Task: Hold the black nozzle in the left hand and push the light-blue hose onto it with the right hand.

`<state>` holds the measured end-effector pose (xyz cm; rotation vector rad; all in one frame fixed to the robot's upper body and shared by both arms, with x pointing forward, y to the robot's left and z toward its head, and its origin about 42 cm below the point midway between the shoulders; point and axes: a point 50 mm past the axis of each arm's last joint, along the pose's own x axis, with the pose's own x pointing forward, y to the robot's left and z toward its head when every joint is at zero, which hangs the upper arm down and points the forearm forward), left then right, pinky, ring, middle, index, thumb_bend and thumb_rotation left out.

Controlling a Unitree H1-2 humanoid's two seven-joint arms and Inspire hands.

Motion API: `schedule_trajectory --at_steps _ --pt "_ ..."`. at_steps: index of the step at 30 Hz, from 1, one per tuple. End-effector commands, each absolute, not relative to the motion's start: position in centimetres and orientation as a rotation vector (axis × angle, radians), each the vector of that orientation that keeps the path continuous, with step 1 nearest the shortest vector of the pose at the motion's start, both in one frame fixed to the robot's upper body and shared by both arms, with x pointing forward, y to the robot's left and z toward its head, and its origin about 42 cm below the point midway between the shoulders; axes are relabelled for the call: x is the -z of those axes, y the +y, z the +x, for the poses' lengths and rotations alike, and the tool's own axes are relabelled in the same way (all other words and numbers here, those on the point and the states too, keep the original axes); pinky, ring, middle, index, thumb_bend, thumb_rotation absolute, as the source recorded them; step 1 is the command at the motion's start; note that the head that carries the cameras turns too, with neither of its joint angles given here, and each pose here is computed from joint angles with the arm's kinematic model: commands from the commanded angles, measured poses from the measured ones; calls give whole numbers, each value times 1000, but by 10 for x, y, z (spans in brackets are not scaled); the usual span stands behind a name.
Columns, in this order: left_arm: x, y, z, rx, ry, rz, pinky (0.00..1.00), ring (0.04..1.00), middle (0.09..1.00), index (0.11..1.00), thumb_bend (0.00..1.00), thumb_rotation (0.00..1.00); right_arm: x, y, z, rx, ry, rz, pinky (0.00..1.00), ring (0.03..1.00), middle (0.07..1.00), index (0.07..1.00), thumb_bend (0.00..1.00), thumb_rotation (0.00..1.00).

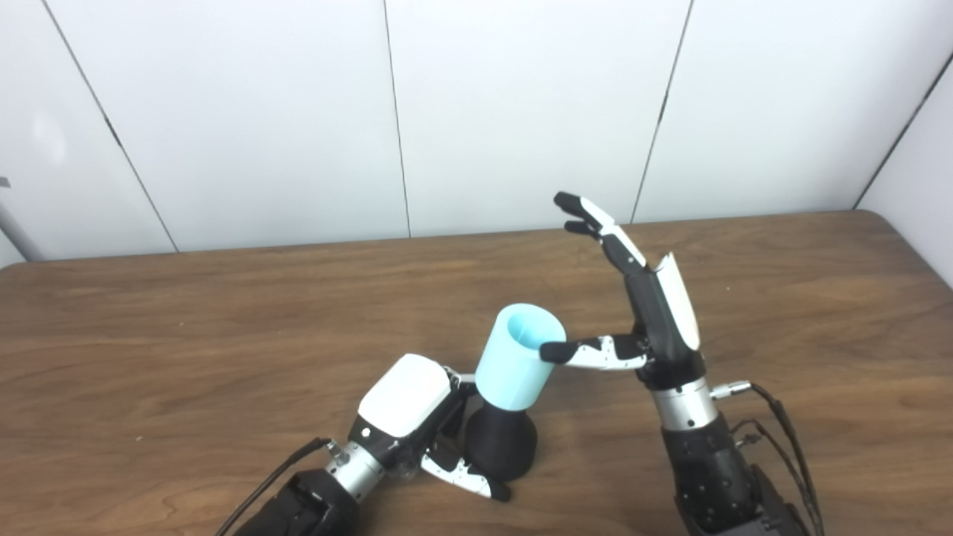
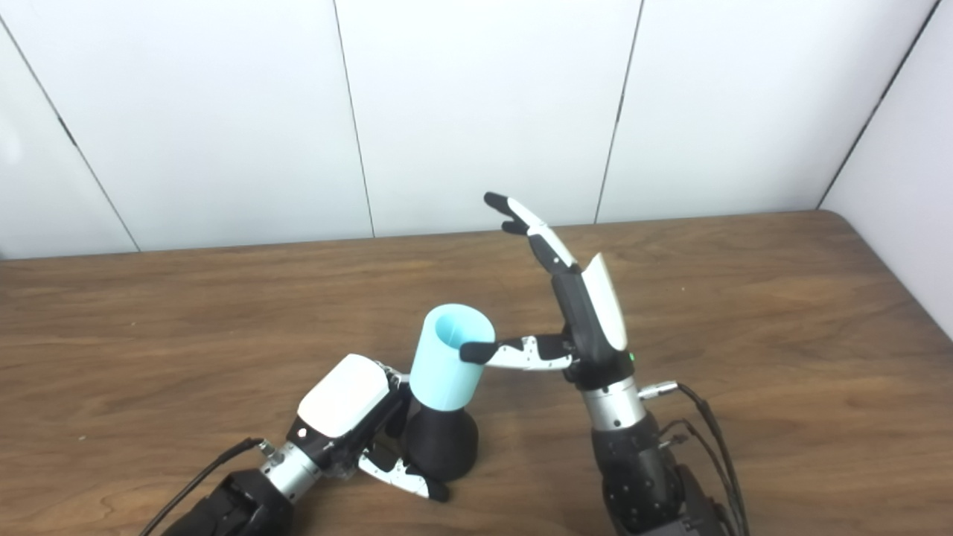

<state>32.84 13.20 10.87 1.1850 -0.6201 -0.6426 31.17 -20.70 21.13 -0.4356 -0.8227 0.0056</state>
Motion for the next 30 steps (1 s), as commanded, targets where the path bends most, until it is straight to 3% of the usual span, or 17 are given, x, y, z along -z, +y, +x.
schedule_trajectory --at_steps 1,5,16,30 --pt "-39 145 284 837 -385 1260 111 159 241 480 518 37 -228 -212 310 15 -908 -442 740 847 849 845 1000 706" --pt "-40 145 284 834 -391 1257 109 156 239 481 517 38 -233 -216 300 -25 -935 -473 754 850 854 844 994 700" --pt "-40 147 285 839 -391 1260 113 157 241 481 516 37 -251 -233 251 -156 -949 -842 838 922 912 897 950 808" --pt "-39 148 286 838 -388 1266 101 151 232 479 517 36 -254 -226 226 -283 -827 -1045 940 1000 997 957 994 871"
